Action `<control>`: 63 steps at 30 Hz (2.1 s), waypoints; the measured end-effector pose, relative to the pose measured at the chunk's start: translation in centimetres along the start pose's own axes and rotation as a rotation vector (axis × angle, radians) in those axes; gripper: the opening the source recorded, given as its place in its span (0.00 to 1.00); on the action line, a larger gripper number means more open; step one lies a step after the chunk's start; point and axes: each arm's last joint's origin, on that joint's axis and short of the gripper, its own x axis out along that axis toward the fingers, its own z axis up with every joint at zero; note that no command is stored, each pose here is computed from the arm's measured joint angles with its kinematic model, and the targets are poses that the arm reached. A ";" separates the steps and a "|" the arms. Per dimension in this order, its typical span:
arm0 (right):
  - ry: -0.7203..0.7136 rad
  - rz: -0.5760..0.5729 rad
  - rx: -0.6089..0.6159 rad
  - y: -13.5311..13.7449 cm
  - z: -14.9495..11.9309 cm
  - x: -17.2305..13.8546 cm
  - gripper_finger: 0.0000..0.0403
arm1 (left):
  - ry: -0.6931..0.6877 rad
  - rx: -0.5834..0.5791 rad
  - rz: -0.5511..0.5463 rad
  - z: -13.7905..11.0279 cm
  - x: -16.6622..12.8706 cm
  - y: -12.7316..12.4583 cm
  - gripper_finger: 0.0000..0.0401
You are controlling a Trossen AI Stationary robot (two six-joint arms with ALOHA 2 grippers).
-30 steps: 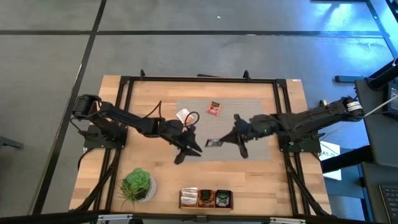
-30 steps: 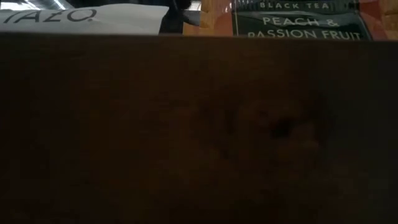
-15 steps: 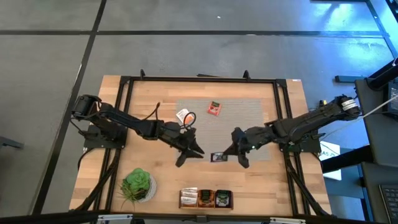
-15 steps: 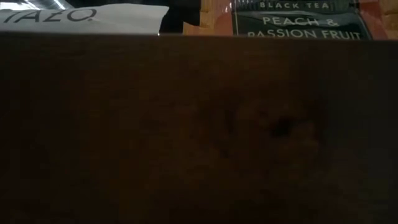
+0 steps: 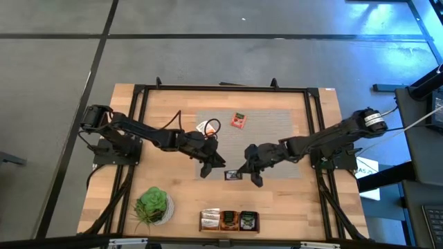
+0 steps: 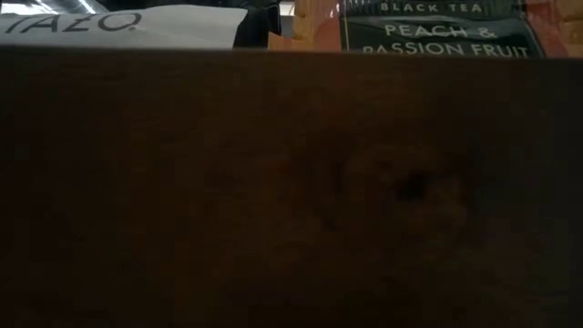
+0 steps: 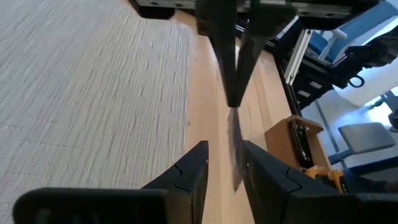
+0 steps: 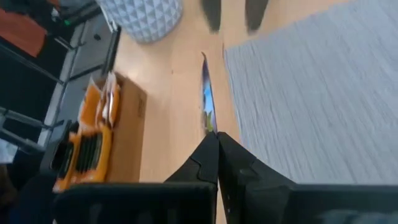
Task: Pick & Place Tea
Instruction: Put the black tea bag into the right section of the wooden organizer
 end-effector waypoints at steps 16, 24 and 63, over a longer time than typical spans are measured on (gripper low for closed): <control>-0.074 0.024 0.010 -2.1 1.4 1.0 0.01 | 0.038 0.022 0.017 -0.4 0.0 0.2 0.22; -0.103 0.060 0.000 -2.4 2.0 0.9 0.01 | 0.057 0.033 0.026 -0.6 0.0 0.2 0.22; -0.164 -0.255 -0.192 -3.7 1.3 -7.2 0.47 | -0.163 0.206 0.064 -1.8 -0.9 0.6 0.02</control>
